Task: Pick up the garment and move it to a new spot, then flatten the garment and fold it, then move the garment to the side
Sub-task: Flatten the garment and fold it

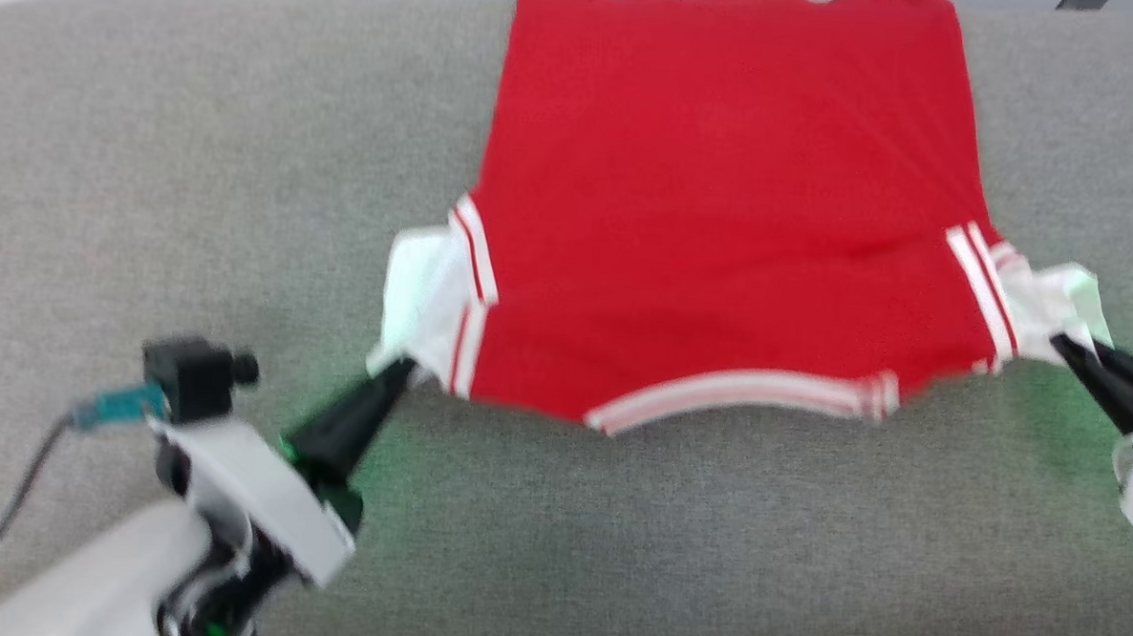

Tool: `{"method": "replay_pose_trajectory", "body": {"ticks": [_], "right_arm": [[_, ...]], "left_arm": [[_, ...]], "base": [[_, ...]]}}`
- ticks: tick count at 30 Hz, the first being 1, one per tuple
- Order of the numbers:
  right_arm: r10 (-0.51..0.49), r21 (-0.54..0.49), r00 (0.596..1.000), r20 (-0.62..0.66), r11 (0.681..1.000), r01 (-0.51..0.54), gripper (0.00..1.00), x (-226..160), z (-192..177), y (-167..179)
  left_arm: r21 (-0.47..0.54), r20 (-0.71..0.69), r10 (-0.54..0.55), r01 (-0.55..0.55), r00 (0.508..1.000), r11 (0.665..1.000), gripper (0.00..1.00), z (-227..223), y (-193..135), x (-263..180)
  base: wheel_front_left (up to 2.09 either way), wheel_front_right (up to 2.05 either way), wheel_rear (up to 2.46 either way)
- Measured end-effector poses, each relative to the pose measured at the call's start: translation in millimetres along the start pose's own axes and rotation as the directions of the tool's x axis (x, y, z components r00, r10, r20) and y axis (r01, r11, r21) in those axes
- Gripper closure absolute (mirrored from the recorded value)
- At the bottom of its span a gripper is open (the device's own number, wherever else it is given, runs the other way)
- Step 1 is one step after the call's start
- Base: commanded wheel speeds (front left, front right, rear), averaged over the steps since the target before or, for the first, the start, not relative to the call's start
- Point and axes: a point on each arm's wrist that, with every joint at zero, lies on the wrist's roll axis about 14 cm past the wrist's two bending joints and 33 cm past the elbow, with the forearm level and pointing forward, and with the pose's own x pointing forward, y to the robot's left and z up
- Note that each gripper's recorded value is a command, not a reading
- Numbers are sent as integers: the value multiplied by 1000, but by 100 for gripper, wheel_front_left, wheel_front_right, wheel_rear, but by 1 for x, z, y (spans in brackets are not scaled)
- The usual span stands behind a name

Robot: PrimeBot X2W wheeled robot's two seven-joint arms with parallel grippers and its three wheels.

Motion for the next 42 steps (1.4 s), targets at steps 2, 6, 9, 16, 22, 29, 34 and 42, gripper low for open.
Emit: {"method": "replay_pose_trajectory", "body": {"ticks": [2, 6, 9, 16, 22, 29, 34, 42], "right_arm": [[7, 3, 1000, -5, 1000, -7, 100, -14, -5, 2], [26, -8, 999, -45, 1000, -27, 100, -36, -18, 10], [48, -22, 995, -89, 998, -50, 100, -49, -29, 18], [79, 39, 984, -161, 997, -73, 100, -72, -56, 32], [76, 69, 977, -198, 996, -63, 100, -81, -71, 34], [76, 38, 970, -230, 997, -69, 100, -75, -80, 40], [81, 4, 960, -267, 997, -83, 100, -68, -89, 46], [79, -48, 948, -309, 994, -99, 100, -60, -100, 53]], "left_arm": [[-30, -12, -15, 15, 1000, 999, 100, -10, -11, -13], [-61, -59, -39, 35, 997, 998, 100, -30, -26, -41], [-82, -80, -47, 41, 996, 996, 100, -35, -33, -58], [-130, -161, -56, 35, 985, 991, 100, -59, -41, -89], [-146, -218, -77, 46, 973, 988, 100, -81, -54, -97], [-113, -225, -84, 60, 971, 992, 100, -91, -59, -80], [-82, -277, -63, 42, 959, 996, 100, -110, -51, -73], [-49, -310, -25, 10, 950, 999, 100, -129, -39, -66]], "base": [[0, 0, 0], [0, 0, 0], [0, 0, 0], [0, 0, 0], [0, 0, 0], [0, 0, 0], [0, 0, 0], [0, 0, 0]]}}
